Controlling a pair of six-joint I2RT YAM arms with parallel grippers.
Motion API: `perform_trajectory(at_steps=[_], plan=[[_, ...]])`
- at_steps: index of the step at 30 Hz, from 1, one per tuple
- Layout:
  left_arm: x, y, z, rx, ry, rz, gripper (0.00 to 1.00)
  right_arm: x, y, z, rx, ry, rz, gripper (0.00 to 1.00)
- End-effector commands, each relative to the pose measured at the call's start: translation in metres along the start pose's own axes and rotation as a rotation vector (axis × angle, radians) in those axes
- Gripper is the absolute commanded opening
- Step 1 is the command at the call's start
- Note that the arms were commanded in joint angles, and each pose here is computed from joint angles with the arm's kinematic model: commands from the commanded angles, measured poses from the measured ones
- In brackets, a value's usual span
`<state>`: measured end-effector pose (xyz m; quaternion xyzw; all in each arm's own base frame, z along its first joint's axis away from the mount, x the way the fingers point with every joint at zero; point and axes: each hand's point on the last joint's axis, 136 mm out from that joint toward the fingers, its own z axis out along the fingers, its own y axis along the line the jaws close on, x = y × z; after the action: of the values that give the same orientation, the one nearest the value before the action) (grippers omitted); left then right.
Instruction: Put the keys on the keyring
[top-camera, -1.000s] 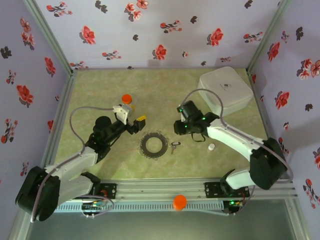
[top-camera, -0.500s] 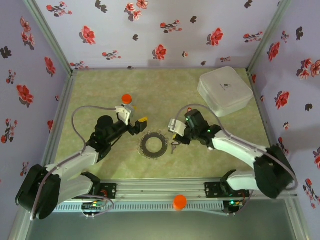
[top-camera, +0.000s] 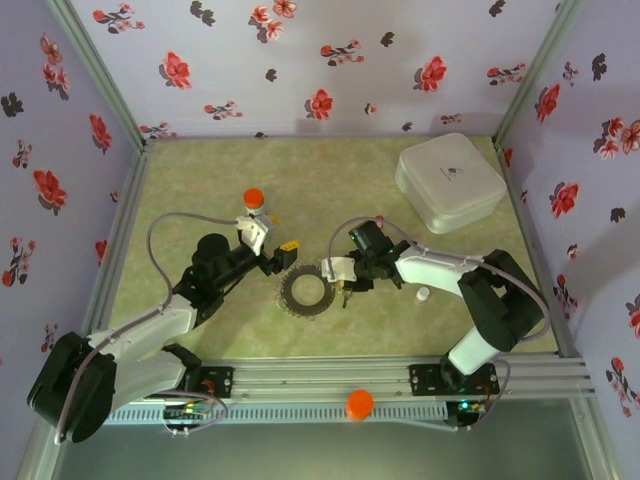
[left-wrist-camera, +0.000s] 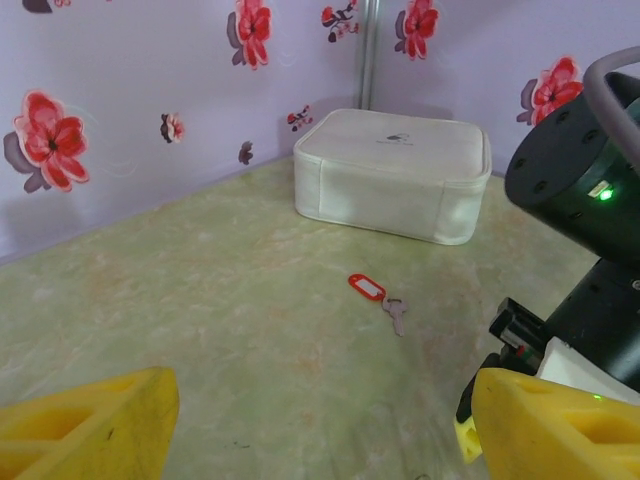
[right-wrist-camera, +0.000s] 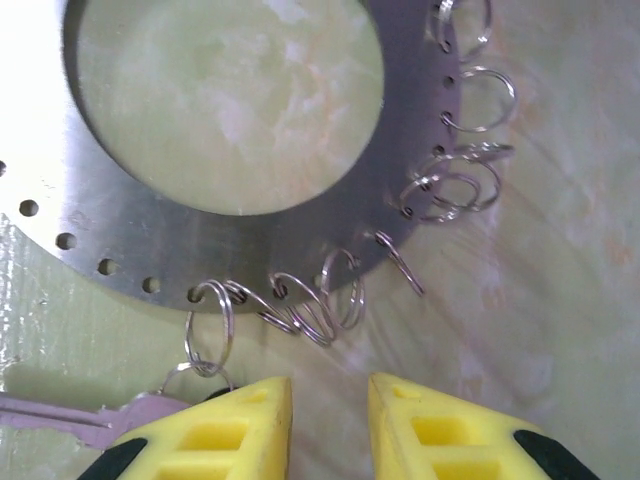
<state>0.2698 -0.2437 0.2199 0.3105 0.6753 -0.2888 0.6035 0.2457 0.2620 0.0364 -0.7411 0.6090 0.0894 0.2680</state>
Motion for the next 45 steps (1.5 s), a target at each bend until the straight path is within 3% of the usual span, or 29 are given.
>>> perform_trajectory(at_steps=[1, 17, 31, 45], plan=[[-0.024, -0.002, -0.003, -0.003, -0.053, 0.055, 0.78, -0.013, -0.002, 0.002, -0.013, -0.036, -0.088, 0.27], [-0.021, -0.001, -0.003, -0.014, -0.047, 0.059, 0.78, -0.016, 0.006, 0.009, -0.046, -0.02, -0.142, 0.28], [-0.013, -0.003, 0.003, 0.0, -0.027, 0.042, 0.78, -0.005, 0.025, 0.005, -0.118, 0.049, -0.179, 0.21], [-0.012, -0.005, 0.004, 0.005, -0.023, 0.049, 0.78, -0.005, 0.02, -0.003, -0.078, 0.086, -0.245, 0.22]])
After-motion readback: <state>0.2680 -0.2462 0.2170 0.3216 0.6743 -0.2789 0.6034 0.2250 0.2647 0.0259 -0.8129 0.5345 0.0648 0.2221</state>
